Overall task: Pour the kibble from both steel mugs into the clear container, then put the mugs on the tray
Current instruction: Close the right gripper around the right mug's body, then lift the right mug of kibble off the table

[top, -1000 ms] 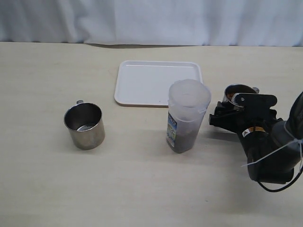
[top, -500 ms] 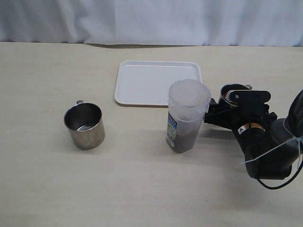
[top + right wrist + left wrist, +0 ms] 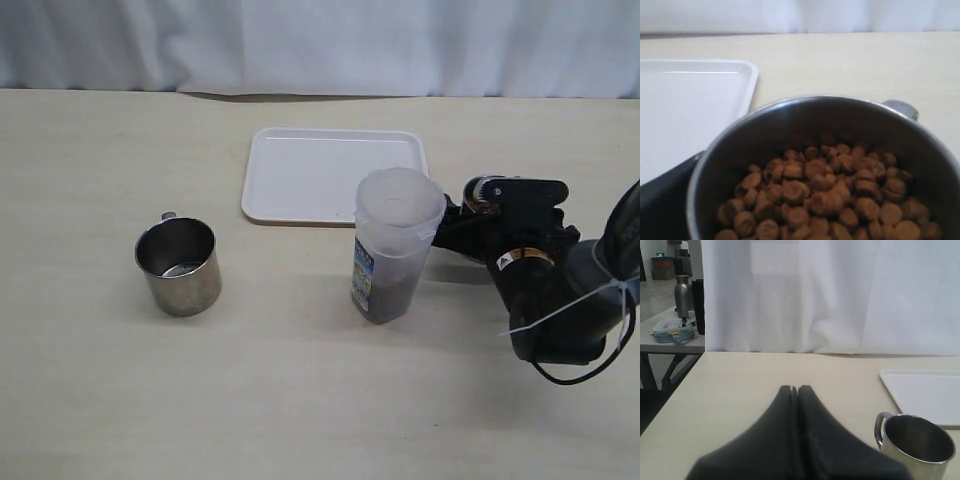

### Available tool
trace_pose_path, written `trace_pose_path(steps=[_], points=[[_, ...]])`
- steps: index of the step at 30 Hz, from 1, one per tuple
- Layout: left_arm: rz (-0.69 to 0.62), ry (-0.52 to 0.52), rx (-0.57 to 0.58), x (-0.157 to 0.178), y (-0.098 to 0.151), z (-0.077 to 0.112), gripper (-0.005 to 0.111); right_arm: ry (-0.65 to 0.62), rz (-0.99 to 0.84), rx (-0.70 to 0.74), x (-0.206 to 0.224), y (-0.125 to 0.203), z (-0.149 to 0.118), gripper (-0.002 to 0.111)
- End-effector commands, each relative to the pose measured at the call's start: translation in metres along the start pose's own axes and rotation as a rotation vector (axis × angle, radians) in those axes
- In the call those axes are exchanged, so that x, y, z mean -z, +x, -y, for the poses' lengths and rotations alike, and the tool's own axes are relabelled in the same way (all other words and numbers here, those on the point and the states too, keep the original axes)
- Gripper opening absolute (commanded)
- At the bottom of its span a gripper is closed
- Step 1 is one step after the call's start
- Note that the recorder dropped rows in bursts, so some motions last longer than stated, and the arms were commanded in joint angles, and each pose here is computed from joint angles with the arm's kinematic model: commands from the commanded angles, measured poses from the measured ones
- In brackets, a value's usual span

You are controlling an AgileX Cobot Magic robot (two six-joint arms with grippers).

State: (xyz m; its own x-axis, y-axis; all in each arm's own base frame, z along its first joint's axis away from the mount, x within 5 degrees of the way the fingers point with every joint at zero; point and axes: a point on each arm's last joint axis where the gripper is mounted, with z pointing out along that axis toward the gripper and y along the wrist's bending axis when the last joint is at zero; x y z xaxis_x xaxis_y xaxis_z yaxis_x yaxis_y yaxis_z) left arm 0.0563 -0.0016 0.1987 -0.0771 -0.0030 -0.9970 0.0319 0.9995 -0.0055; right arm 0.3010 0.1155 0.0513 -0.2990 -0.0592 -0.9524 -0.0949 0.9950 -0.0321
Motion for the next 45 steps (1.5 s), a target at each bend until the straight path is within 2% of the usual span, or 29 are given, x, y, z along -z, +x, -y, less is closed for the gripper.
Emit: trace_pose_path(steps=[1,9,16,32,35,40,45], points=[[0.013,0.007,0.005,0.000,-0.001,0.000,0.000,-0.019,-0.037,0.047,-0.005,-0.001,-0.003,0.078],[0.013,0.007,0.005,0.000,-0.001,0.000,0.000,-0.004,-0.058,0.040,-0.001,0.003,0.000,0.078],[0.013,0.007,0.005,0.000,-0.001,0.000,0.000,0.085,-0.068,-0.042,0.001,0.005,0.009,0.078],[0.013,0.007,0.005,0.000,-0.001,0.000,0.000,0.088,-0.065,-0.037,0.001,0.005,0.009,0.078],[0.013,0.007,0.005,0.000,-0.001,0.000,0.000,0.078,-0.013,-0.020,0.000,0.004,0.008,0.078],[0.013,0.007,0.005,0.000,-0.001,0.000,0.000,0.074,-0.064,0.002,-0.001,0.029,0.009,0.078],[0.013,0.007,0.005,0.000,-0.001,0.000,0.000,0.078,-0.065,-0.020,-0.005,0.032,0.008,0.078]])
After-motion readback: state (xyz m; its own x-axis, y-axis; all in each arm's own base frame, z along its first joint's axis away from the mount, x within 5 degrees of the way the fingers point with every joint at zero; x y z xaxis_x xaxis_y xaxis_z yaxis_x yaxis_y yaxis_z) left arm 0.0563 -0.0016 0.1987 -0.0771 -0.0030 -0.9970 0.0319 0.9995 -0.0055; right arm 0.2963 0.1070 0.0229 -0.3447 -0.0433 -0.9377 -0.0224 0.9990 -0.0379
